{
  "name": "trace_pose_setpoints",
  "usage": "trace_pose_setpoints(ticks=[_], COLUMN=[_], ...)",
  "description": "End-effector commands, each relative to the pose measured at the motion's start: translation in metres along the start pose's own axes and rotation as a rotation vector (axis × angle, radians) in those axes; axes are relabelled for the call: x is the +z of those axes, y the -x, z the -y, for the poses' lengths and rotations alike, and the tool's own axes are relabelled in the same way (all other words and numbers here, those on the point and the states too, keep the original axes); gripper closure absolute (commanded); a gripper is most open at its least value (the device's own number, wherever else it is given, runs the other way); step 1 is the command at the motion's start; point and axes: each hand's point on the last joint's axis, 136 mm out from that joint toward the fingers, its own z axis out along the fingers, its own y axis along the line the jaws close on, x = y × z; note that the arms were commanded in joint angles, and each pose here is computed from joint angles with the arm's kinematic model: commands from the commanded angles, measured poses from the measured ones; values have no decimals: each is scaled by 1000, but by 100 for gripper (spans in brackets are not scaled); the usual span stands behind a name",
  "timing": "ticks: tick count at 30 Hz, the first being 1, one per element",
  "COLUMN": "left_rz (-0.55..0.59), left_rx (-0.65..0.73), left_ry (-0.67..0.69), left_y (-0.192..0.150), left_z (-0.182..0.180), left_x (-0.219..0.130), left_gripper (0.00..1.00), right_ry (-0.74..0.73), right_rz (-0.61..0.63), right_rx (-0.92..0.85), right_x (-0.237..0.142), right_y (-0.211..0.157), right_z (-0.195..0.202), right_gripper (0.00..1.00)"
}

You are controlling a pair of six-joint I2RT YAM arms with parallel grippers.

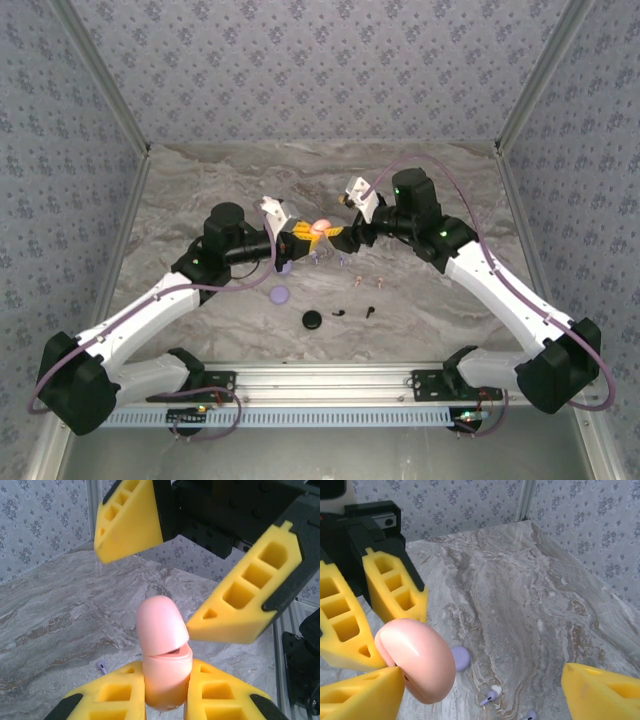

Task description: Insert the wireless bluetooth earbuds into the charging case

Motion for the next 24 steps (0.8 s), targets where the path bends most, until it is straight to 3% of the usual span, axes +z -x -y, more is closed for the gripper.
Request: trace_pose_setpoints(ticks=[1,22,24], left_rz=[14,17,17], left_rx=[35,38,39], left_ry=[-35,-45,-47], left_y=[9,10,10], left_z=[10,13,13], left_x=[-1,-1,-1], left_gripper=[100,100,100], right_ry=[-49,-32,-36], right_rz=[21,-12,9], right_rx=[-21,17,6], right_x=[-6,3,0], right_y=[15,5,19], right_z=[13,15,18], right_gripper=[16,16,16])
